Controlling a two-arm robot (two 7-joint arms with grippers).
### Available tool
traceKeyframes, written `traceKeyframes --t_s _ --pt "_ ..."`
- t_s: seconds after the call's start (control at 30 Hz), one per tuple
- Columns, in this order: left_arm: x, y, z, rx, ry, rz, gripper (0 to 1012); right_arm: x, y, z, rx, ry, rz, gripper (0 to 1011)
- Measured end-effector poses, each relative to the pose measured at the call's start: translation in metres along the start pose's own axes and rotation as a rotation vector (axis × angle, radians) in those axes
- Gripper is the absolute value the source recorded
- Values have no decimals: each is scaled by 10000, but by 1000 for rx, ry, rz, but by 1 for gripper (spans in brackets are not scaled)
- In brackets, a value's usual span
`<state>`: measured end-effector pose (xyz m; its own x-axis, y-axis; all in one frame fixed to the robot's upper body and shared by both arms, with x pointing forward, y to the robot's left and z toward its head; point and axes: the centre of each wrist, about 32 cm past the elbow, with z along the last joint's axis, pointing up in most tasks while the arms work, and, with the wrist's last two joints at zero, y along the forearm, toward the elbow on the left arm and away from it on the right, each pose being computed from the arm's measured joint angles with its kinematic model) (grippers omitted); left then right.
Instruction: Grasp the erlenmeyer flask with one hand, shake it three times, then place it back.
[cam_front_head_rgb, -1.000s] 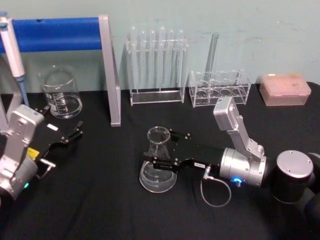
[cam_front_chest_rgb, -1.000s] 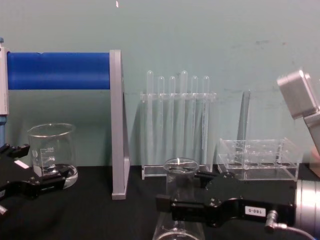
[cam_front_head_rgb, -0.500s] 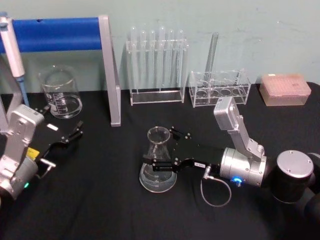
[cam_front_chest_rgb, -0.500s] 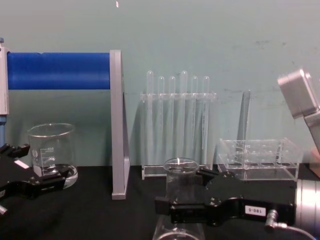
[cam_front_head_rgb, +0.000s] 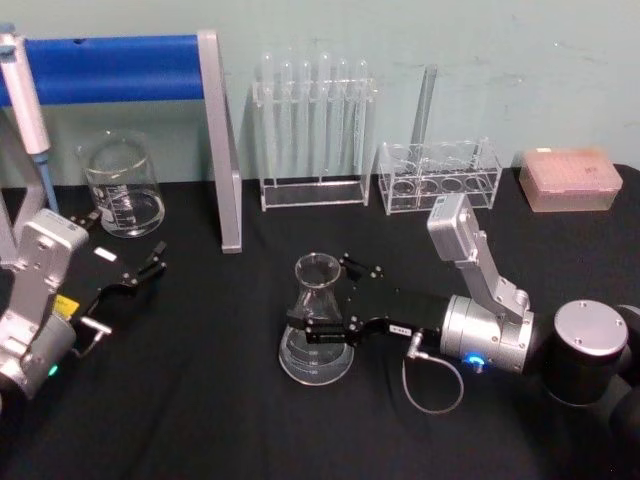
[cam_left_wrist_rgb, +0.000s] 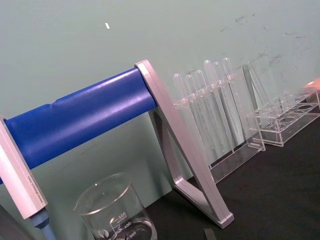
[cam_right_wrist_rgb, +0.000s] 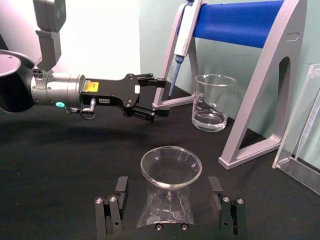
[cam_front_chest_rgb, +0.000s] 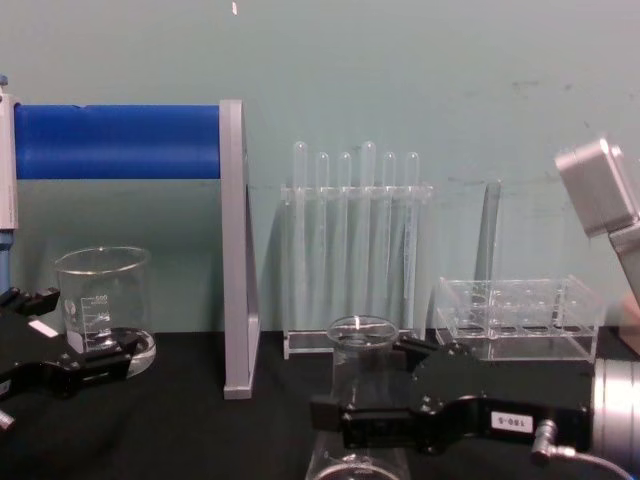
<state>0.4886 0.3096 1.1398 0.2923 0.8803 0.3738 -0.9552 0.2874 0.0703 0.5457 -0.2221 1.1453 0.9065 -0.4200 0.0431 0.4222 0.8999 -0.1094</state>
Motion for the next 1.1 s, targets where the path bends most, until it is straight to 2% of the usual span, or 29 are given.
traceKeyframes --t_s 0.47,0.73,0.9,1.1 --pt "0 0 0 0 0 0 1001 -23 -139 18 -50 -40 -10 1000" --pt "0 0 0 0 0 0 1001 -94 -348 68 -89 -85 -38 1000" --pt "0 0 0 0 0 0 1001 -121 -472 104 -106 -96 -75 1000" --pt "0 0 0 0 0 0 1001 -92 -620 178 -90 -94 -195 1000"
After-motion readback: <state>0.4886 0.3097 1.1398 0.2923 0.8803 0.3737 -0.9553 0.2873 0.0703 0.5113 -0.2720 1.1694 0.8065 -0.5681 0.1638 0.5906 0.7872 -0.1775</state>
